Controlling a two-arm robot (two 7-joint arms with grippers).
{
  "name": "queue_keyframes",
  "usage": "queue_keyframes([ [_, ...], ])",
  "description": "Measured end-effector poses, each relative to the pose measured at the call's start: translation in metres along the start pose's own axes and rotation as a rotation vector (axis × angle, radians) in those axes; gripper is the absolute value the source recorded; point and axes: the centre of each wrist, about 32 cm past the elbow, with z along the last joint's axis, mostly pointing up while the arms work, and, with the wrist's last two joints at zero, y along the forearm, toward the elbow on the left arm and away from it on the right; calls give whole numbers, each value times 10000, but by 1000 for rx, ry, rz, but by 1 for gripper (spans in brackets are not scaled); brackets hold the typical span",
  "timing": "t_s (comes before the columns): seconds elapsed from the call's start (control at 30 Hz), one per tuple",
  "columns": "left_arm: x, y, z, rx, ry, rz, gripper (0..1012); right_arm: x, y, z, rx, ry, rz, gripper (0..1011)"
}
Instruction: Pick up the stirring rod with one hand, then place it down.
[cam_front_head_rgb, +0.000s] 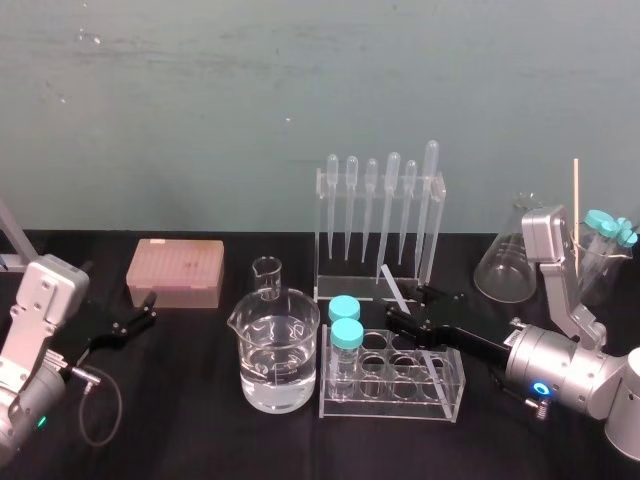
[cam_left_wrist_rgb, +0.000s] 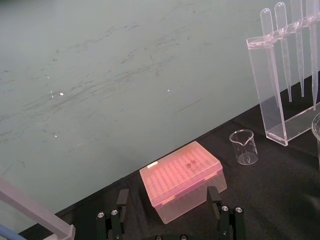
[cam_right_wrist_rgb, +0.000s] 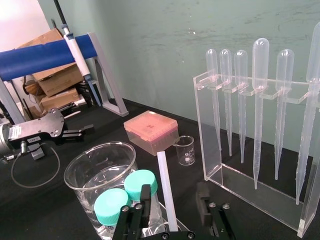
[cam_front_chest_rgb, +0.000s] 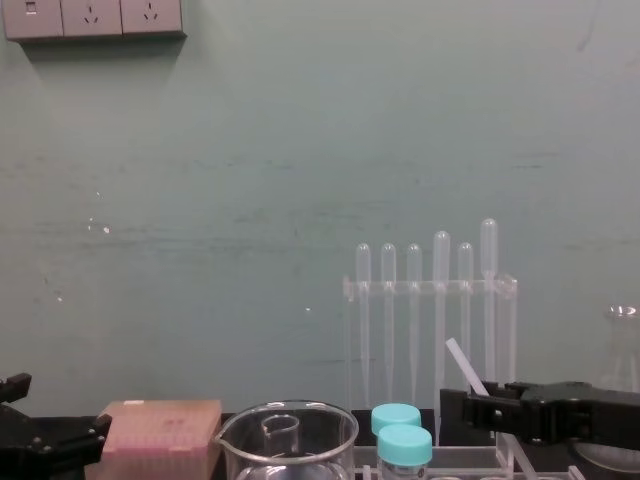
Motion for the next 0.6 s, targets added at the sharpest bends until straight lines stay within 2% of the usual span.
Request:
queue_keyframes([
  [0.07, 0, 0, 0, 0, 0, 0, 1000, 0, 0, 0, 0, 0, 0, 554],
  [0.1, 0, 0, 0, 0, 0, 0, 1000, 0, -1, 0, 0, 0, 0, 489],
  [0.17, 0, 0, 0, 0, 0, 0, 1000, 1, -1, 0, 0, -1, 0, 448],
  [0.2, 0, 0, 0, 0, 0, 0, 1000, 1, -2, 0, 1, -1, 0, 390],
  [0.3, 0, 0, 0, 0, 0, 0, 1000, 1, -2, 0, 1, -1, 0, 305],
  [0.37, 0, 0, 0, 0, 0, 0, 1000, 1, -2, 0, 1, -1, 1, 285],
  [0.47, 0, 0, 0, 0, 0, 0, 1000, 1, -2, 0, 1, -1, 1, 136],
  [0.6, 0, 0, 0, 0, 0, 0, 1000, 1, -2, 0, 1, -1, 1, 71],
])
